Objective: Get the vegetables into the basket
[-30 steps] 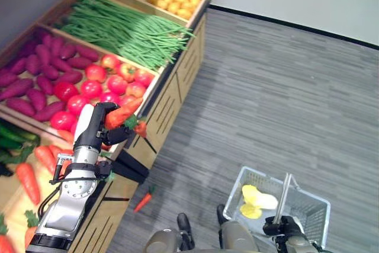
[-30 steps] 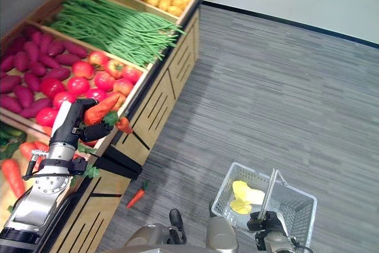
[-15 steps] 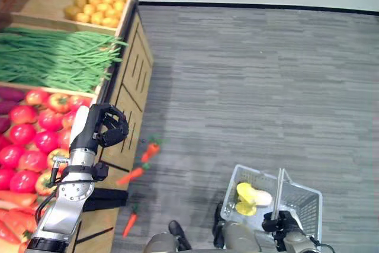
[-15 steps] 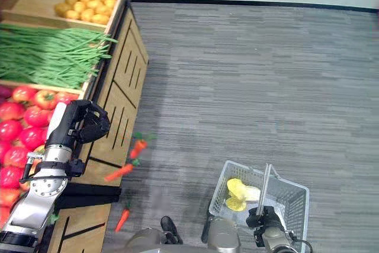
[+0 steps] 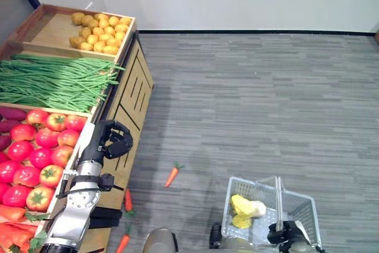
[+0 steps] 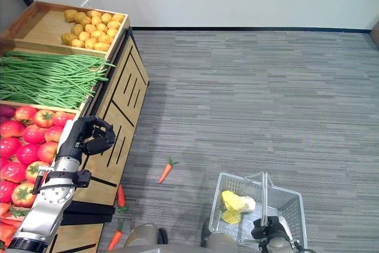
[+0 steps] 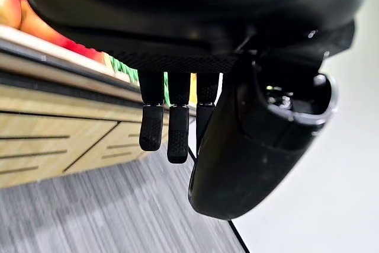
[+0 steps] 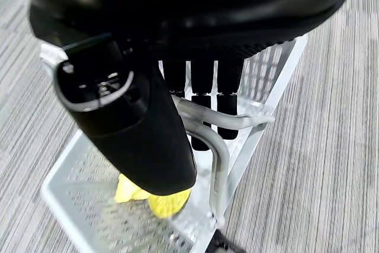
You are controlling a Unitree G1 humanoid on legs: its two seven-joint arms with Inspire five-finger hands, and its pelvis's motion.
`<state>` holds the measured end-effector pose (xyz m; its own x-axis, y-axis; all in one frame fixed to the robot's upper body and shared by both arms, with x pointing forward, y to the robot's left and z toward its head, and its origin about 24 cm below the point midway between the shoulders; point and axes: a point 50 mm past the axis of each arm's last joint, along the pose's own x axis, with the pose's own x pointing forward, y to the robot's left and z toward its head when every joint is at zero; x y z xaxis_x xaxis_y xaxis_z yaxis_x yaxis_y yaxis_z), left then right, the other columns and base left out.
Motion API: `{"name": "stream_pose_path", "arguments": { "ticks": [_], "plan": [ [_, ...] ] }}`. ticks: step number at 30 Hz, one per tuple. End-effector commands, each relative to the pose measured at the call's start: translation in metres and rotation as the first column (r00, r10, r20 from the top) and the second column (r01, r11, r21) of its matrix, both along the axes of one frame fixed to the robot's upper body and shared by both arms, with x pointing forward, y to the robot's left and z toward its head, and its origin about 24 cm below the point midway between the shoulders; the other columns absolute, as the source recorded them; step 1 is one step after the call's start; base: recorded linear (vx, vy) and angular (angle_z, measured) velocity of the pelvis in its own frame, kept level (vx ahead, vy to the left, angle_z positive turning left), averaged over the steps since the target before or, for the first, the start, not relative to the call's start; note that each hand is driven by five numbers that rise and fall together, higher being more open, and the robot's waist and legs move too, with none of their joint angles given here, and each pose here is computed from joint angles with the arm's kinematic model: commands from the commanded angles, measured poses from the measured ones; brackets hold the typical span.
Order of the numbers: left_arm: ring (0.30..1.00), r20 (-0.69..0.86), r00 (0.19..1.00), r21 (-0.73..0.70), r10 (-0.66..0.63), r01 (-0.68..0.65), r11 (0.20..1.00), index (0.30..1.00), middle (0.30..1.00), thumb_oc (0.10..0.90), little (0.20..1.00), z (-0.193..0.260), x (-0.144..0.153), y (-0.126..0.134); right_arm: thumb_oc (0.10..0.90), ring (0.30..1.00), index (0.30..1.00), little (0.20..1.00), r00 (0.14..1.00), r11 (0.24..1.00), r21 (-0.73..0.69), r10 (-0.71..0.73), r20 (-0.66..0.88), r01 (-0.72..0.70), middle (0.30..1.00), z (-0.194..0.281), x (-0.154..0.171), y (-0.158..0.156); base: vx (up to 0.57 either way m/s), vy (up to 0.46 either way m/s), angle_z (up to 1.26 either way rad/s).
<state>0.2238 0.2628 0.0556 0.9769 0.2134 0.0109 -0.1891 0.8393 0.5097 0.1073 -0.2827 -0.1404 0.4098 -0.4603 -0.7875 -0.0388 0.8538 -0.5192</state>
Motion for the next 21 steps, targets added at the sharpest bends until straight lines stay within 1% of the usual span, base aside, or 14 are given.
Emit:
{"name": "stream_pose_path", "arguments": {
  "ticks": [1, 4, 9, 15, 21],
  "plan": [
    [0.300, 0.288, 0.954, 0.097, -0.082, 0.056, 0.994, 0.300, 0.300, 0.400, 0.300, 0.063, 0.012, -0.005, 0.400, 0.300, 0.300, 0.300, 1.000, 0.998, -0.065, -0.016, -0.005, 0.016, 0.300, 0.004, -0.008, -0.015, 0.08, 0.283, -0.65],
    [0.300, 0.286, 0.951, 0.149, -0.117, 0.077, 0.986, 0.300, 0.300, 0.400, 0.300, 0.069, 0.012, -0.006, 0.400, 0.300, 0.300, 0.300, 0.997, 0.997, -0.044, -0.067, 0.022, 0.068, 0.300, 0.003, -0.008, -0.010, 0.09, 0.396, -0.39],
    [0.300, 0.292, 0.951, 0.162, -0.102, 0.055, 0.985, 0.300, 0.300, 0.400, 0.300, 0.072, 0.011, -0.002, 0.400, 0.300, 0.300, 0.300, 0.999, 0.999, -0.029, -0.015, 0.039, 0.016, 0.300, 0.002, 0.005, 0.001, 0.02, 0.308, -0.41],
    [0.300, 0.286, 0.953, 0.160, -0.100, 0.055, 0.986, 0.300, 0.300, 0.400, 0.300, 0.070, 0.012, -0.002, 0.400, 0.300, 0.300, 0.300, 1.000, 1.000, -0.016, -0.013, 0.020, 0.013, 0.300, -0.001, 0.001, 0.007, 0.02, 0.101, -0.19],
    [0.300, 0.268, 0.960, 0.150, -0.083, 0.043, 0.988, 0.300, 0.300, 0.400, 0.300, 0.066, 0.010, 0.000, 0.400, 0.300, 0.300, 0.300, 1.000, 1.000, -0.005, -0.002, -0.015, 0.002, 0.300, -0.005, -0.006, 0.010, 0.06, 0.025, 0.04]
  ]
}}
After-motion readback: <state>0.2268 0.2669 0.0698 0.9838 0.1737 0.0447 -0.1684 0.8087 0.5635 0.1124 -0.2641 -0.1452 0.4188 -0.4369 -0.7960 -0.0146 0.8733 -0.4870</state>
